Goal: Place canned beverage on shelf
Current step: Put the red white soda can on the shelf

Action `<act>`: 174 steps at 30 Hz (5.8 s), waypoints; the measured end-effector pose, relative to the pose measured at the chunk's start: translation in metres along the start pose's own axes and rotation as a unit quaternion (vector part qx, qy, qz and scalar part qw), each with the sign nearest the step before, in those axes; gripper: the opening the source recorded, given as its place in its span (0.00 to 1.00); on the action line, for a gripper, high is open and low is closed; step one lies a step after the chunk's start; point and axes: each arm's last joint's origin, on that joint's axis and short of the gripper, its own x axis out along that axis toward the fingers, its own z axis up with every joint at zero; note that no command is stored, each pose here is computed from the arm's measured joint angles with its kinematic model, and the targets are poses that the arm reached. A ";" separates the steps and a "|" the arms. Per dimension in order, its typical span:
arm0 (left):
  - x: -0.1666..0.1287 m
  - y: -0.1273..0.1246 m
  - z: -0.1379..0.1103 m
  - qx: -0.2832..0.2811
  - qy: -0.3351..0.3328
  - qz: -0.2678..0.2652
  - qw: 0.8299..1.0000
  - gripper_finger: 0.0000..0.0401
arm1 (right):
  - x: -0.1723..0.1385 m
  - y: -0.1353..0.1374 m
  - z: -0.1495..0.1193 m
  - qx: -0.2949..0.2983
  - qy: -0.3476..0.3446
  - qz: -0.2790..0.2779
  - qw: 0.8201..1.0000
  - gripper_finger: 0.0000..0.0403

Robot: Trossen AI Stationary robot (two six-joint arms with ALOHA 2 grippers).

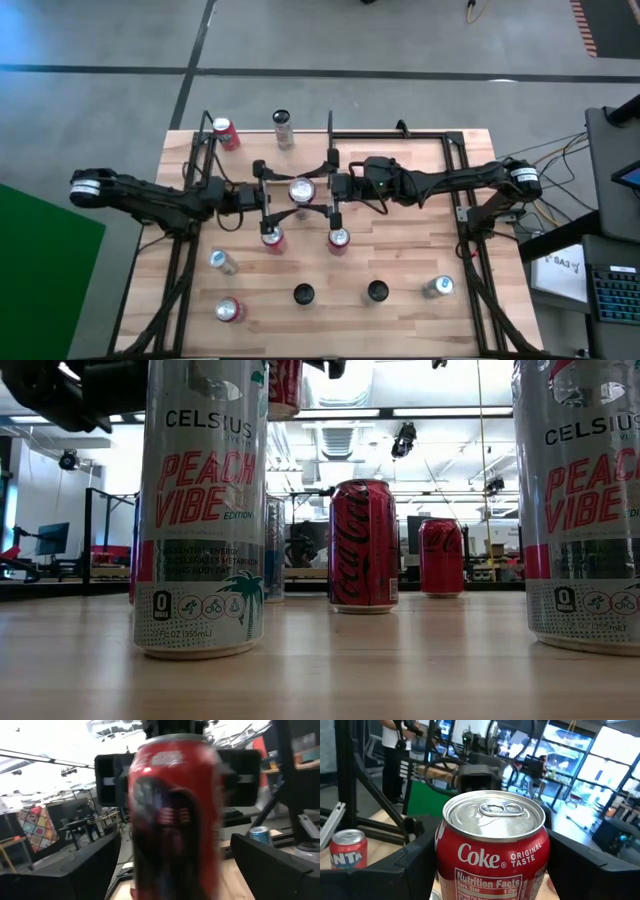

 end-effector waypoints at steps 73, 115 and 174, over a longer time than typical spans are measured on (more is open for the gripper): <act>0.020 0.000 -0.011 0.032 0.043 0.055 0.997 0.71 | 0.013 -0.013 0.030 0.003 0.153 -0.014 0.988 0.86; 0.000 0.015 0.017 0.088 0.070 0.149 0.982 0.93 | 0.007 -0.057 0.016 0.036 0.169 -0.073 0.982 0.71; -0.041 0.035 0.065 0.092 0.018 0.225 0.970 0.93 | 0.045 -0.122 -0.116 0.173 0.246 -0.202 0.932 0.72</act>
